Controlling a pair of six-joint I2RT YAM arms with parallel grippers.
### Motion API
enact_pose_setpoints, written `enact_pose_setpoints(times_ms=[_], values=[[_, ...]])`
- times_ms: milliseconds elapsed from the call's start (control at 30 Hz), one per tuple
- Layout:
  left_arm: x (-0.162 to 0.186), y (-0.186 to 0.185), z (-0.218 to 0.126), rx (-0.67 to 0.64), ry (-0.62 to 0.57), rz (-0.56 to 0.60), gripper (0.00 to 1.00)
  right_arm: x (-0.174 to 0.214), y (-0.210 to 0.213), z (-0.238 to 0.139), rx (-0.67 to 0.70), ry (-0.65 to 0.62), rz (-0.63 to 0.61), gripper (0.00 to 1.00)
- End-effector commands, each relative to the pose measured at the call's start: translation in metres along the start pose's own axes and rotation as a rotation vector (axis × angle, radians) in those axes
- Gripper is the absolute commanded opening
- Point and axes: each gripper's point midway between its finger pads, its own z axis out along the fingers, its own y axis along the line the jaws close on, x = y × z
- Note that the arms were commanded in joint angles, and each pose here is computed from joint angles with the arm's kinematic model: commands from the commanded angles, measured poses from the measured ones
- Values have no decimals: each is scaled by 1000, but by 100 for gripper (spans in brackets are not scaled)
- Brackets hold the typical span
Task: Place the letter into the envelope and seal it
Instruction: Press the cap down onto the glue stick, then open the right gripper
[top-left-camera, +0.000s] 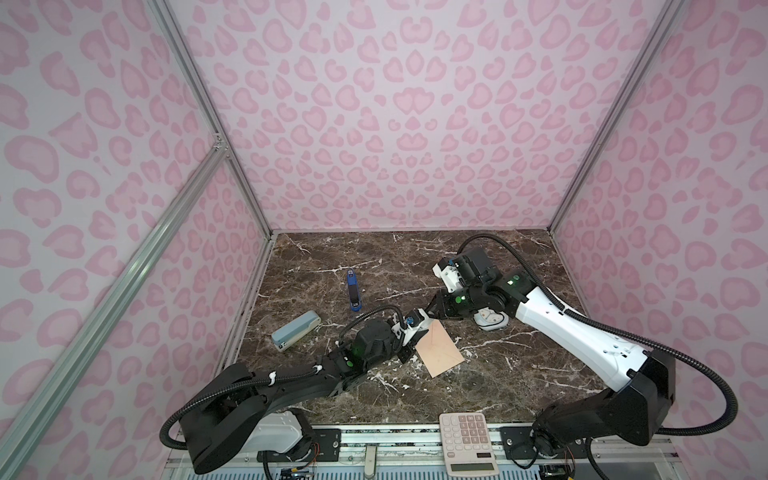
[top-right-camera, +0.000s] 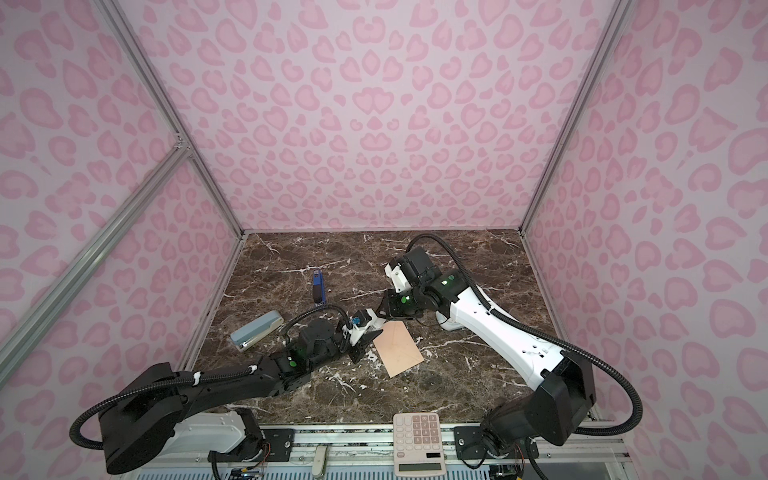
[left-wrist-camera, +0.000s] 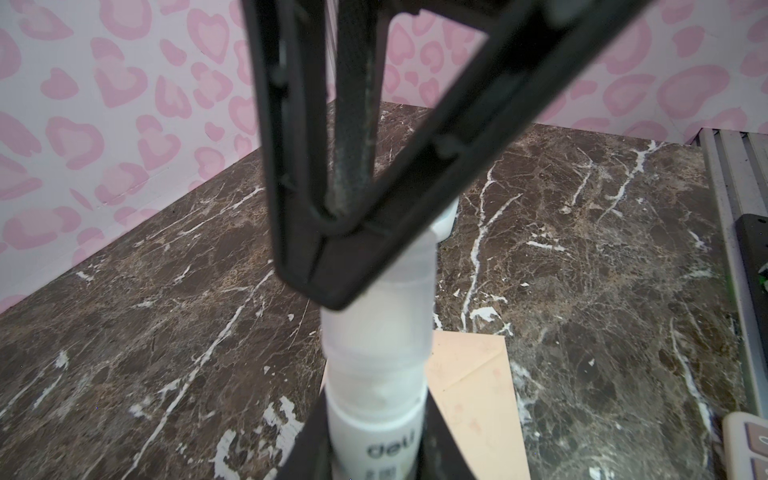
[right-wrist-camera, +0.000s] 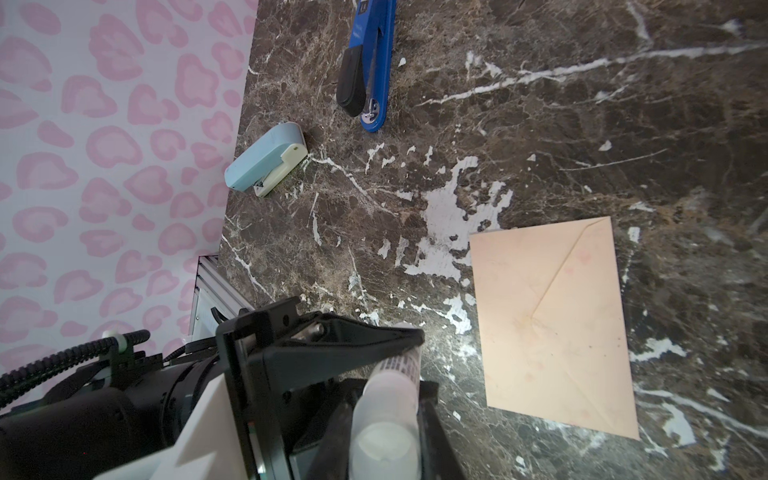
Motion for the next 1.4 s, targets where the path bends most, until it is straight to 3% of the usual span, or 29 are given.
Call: enact_pose_setpoints(times_ms=[0, 1367], values=[[-40, -6, -3, 37, -140, 30, 4, 5, 11, 6, -52, 33, -17, 20], [-64, 2, -17, -4, -205, 14, 4, 24, 4, 33, 25, 98, -47, 19]])
